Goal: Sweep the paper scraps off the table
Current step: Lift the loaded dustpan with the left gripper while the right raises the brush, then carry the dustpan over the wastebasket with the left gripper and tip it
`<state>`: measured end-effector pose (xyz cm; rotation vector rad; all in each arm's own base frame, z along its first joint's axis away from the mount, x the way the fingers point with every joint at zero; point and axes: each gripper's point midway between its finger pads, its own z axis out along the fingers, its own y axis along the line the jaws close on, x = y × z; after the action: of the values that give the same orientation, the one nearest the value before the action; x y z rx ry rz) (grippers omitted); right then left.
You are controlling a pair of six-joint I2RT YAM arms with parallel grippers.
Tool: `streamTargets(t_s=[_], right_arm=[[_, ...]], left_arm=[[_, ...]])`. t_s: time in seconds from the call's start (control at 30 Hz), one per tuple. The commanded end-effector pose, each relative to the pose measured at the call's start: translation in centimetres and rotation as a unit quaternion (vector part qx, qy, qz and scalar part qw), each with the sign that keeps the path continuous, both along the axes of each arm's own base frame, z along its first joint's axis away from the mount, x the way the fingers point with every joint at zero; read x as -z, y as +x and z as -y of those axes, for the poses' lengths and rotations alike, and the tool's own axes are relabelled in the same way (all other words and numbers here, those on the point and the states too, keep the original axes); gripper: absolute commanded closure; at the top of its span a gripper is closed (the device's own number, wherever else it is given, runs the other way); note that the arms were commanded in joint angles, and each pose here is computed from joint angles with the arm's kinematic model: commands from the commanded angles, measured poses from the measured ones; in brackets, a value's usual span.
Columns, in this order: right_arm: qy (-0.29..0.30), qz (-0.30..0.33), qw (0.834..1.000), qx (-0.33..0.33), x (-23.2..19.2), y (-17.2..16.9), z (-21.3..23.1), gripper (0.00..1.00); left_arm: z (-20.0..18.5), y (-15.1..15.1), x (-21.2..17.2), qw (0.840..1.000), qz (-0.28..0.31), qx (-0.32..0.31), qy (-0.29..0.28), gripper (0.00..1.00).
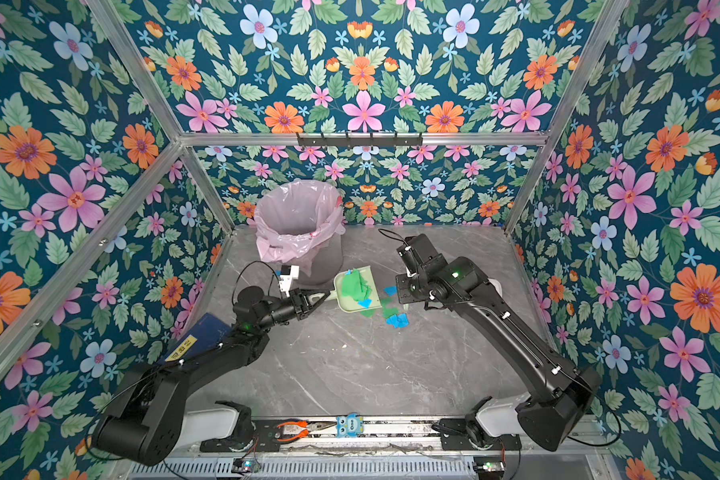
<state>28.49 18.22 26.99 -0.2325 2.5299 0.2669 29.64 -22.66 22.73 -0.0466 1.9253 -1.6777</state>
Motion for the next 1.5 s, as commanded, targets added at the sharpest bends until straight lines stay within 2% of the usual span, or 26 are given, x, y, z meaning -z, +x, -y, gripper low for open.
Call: streamTargets(t_s=[0.0,0.3,0.53,0.83,1.0,1.2,1.47], right_arm=[[0.008,0.018,1.0,0.011,-0.6,0.6,0.1,1.0],[0.015,0.031,0.999,0.013,-1.5,0.4,0.5,1.0],[0.031,0.04,0.999,0.015,-2.2,0.1,0.5,1.0],[0.034,0.047,0.998,0.011,-2.7,0.3,0.4,1.0],[0.035,0.046,0.998,0.011,-2.5,0.4,0.3,1.0],[0.038,0.046,0.998,0.012,-2.4,0.4,0.2,1.0],[0.036,0.044,0.998,0.013,-2.0,0.5,0.1,1.0]], left_arm=[[0.1,0.2,0.2,0.999,-0.024,0.004,0.025,1.0],[0.8,1.2,-6.5,0.999,0.004,0.016,-0.047,1.0],[0.4,2.8,-10.6,0.994,0.001,-0.009,-0.107,1.0],[-1.4,6.3,-15.8,0.99,0.021,-0.06,-0.129,1.0],[-3.9,8.2,-18.2,0.985,0.034,-0.092,-0.141,1.0],[-8.1,10.2,-19.7,0.98,0.04,-0.138,-0.138,1.0],[-12.8,12.8,-17.7,0.975,0.011,-0.204,-0.091,1.0]])
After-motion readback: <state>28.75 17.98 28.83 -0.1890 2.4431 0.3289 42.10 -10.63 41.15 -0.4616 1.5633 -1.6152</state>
